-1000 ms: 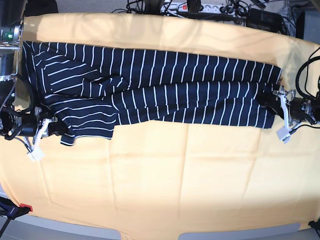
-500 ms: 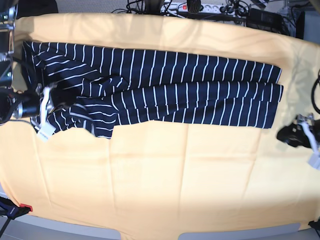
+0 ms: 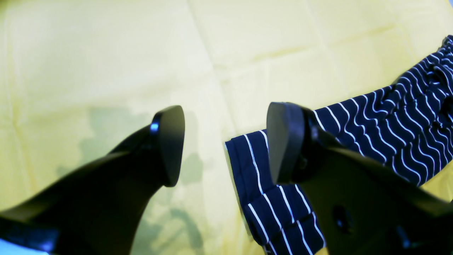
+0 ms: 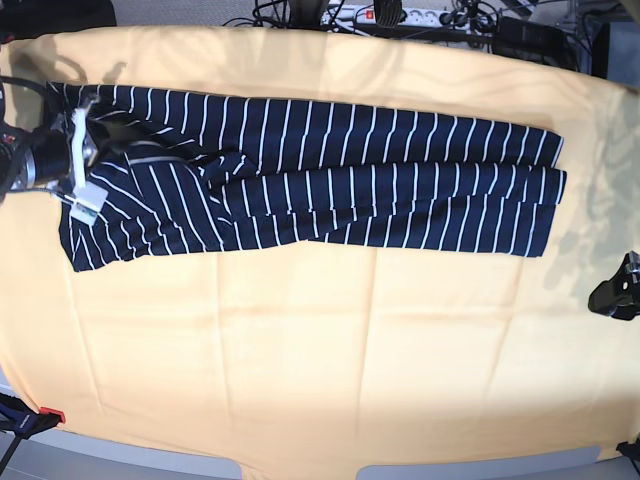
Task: Fold the T-shirt properly
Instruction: 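Grasp the shirt end with the right gripper and tuck it inward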
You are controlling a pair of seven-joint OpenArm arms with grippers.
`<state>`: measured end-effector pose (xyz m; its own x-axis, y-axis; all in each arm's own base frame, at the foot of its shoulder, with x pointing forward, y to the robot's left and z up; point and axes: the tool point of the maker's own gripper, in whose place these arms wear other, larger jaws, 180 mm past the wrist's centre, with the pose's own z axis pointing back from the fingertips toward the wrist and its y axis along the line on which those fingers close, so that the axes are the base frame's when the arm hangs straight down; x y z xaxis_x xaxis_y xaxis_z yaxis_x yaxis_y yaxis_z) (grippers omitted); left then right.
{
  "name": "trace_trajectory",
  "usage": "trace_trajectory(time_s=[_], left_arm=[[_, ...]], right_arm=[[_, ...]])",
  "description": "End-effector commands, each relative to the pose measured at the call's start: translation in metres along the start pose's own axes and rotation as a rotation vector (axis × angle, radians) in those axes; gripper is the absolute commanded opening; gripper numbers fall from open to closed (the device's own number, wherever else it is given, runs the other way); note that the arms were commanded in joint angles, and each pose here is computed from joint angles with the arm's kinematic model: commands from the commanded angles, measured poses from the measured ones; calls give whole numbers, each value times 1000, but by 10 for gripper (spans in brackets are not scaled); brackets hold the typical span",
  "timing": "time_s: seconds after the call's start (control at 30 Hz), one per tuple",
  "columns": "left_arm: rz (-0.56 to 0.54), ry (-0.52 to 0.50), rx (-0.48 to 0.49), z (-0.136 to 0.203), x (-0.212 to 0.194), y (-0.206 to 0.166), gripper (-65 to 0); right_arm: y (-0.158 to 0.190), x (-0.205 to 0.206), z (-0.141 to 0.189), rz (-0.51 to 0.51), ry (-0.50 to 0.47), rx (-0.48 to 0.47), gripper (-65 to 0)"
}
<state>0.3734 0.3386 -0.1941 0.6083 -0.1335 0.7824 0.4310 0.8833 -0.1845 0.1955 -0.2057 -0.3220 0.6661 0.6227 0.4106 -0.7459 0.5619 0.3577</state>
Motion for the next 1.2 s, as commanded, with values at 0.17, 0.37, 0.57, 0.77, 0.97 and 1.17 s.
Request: trace_trajectory(time_s=[0.17,0.37,0.57,0.77,0.97,1.17], left_arm=[[-29,-49,29,14,20,5,-266],[-29,-53,29,14,20,5,-266],[-32,-52,39,16,21,7,-266],[-41,-46,60,19,21,11,-266],[-42,-59,61,20,23,11,-266],[-43,-59,60,20,24,11,-266]], right_arm=[[4,-36,13,-29,114,1,-650],[18,-59,5,-68,165,46,-650],[24,-69,2,-84,185,67,-650],[30,-79,1,-99,212,85,-650],[41,-95,-2,-122,252,115,-650],[64,-100,-3,-75,289,161,-650]])
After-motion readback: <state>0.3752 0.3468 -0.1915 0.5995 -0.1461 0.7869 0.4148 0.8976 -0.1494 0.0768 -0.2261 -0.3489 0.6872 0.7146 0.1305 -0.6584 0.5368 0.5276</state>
